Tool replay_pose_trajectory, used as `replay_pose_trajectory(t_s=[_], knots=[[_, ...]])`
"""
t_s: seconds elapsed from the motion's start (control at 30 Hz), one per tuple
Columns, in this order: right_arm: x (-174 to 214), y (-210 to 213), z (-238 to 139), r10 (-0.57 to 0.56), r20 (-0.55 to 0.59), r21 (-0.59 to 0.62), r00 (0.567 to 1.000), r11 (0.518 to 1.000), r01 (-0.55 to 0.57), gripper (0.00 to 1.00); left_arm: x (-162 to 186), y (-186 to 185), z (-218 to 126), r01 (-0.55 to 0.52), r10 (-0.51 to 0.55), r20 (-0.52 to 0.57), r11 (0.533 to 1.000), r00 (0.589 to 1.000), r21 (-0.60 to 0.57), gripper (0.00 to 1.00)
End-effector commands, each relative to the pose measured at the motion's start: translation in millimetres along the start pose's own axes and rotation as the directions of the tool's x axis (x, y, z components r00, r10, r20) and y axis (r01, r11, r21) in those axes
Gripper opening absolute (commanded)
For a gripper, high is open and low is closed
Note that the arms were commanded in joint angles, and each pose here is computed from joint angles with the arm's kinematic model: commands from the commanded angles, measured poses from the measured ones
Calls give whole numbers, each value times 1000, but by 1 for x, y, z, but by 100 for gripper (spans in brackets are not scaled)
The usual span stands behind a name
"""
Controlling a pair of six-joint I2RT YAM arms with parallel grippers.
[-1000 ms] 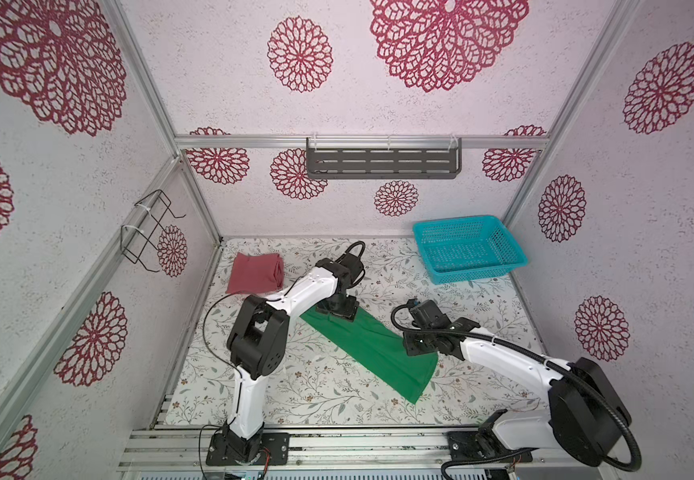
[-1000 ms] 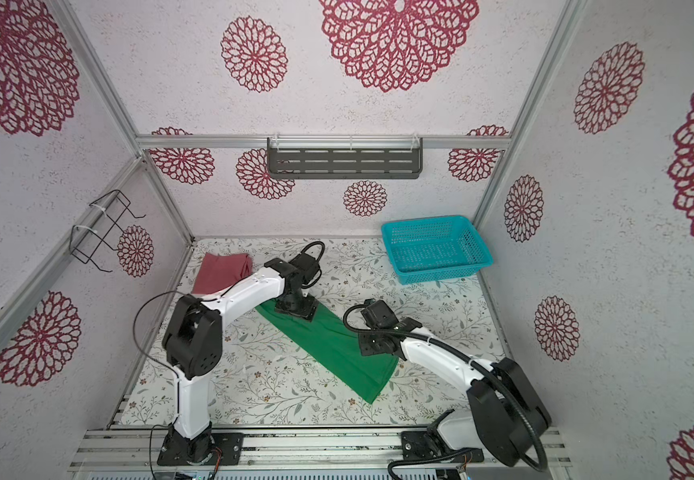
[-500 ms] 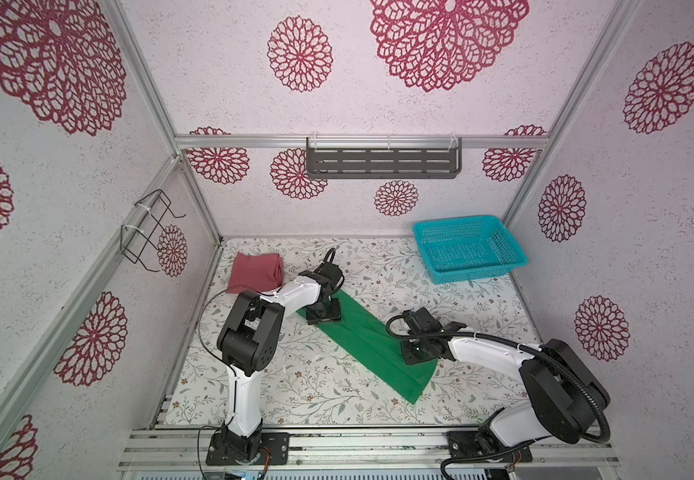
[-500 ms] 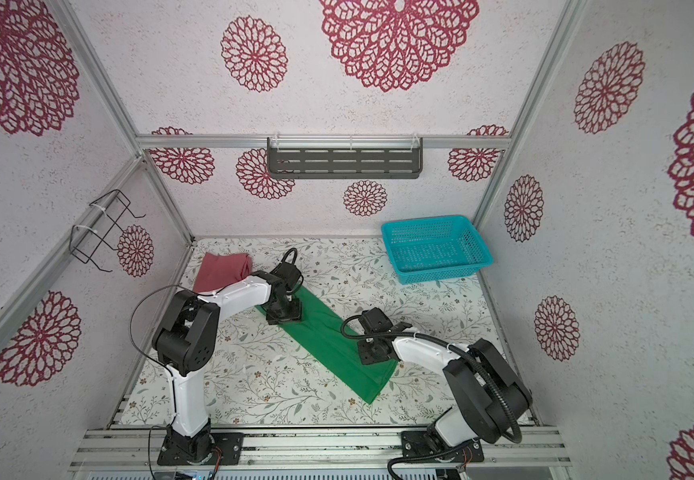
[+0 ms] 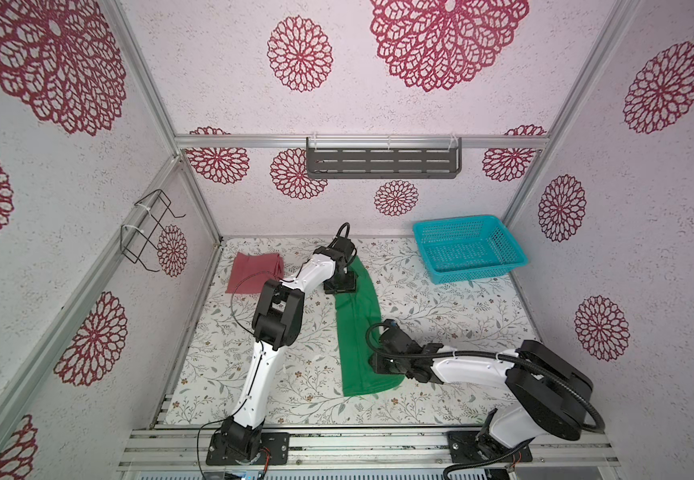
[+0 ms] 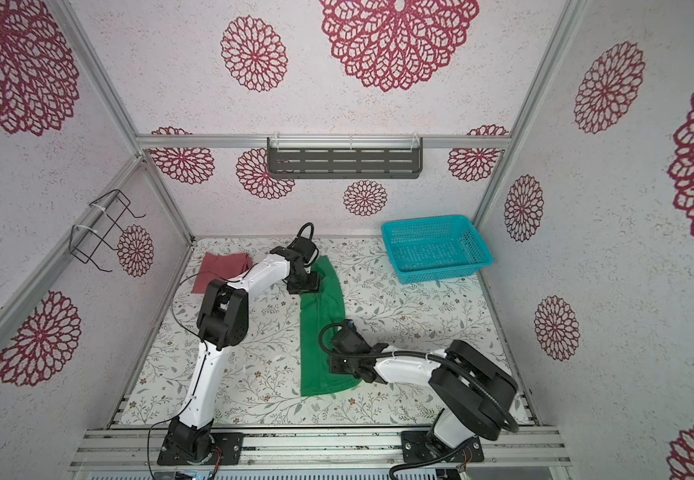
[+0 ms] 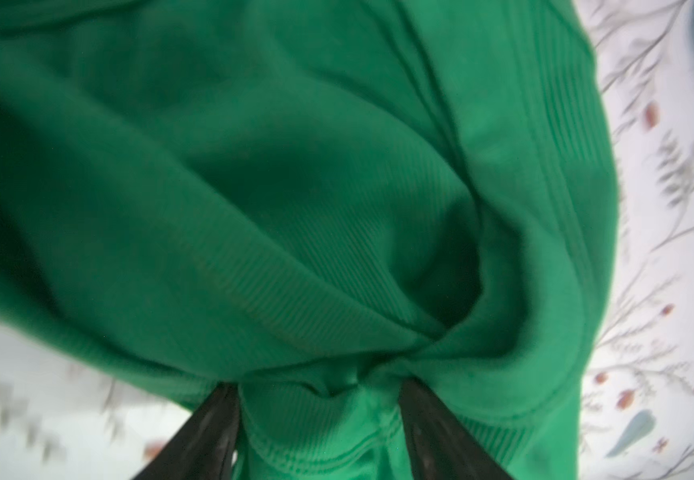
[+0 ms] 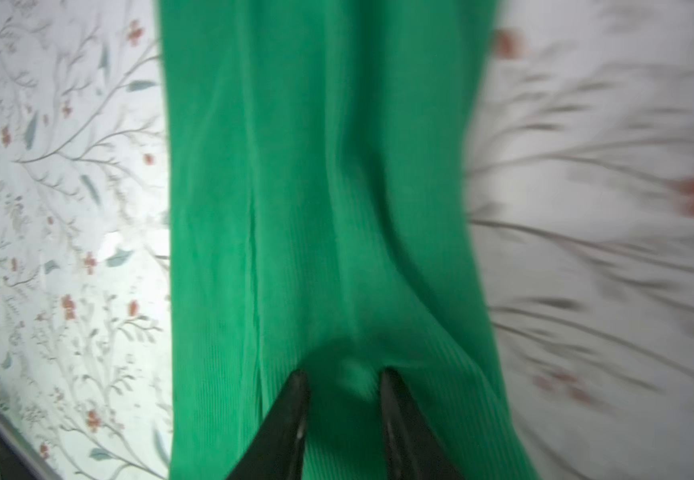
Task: Fold and stack the tank tops
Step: 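Rotate the green strip lengthwise away from the robot with both grippers, then grasp the green strip's near end with both grippers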
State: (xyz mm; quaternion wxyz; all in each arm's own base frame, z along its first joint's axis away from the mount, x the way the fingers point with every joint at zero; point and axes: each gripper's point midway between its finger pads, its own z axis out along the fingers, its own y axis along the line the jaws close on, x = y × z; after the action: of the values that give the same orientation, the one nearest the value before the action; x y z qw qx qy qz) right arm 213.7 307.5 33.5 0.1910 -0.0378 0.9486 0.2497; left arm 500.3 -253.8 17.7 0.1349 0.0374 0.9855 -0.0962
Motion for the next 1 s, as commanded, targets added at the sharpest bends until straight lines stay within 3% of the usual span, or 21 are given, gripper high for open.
replay_pose_trajectory(t_s=[0.0, 0.13, 0.3, 0.5, 0.77, 0.97], knots=[[-15, 19, -4, -23, 15, 16, 1000, 1000, 23, 37, 20, 7, 27, -106, 105, -125, 994, 987, -4, 67], [-30, 16, -27, -89, 16, 33, 996, 996, 89, 44, 1, 1, -18, -139, 139, -25, 990, 990, 3, 68], [-27, -21, -53, -117, -84, 72, 990, 990, 123, 53, -9, 5, -95, -126, 129, 92, 991, 987, -38, 76], [-4, -43, -63, -55, -178, 5, 982, 998, 57, 52, 40, 25, -163, -19, 25, 176, 999, 984, -36, 78], [5, -31, -49, -7, -173, -115, 985, 993, -13, 41, 170, 27, -146, 214, -224, 35, 961, 974, 177, 75], [8, -28, -38, 14, -156, -156, 988, 987, -38, 44, 240, 16, -120, 332, -323, -78, 907, 943, 258, 74]])
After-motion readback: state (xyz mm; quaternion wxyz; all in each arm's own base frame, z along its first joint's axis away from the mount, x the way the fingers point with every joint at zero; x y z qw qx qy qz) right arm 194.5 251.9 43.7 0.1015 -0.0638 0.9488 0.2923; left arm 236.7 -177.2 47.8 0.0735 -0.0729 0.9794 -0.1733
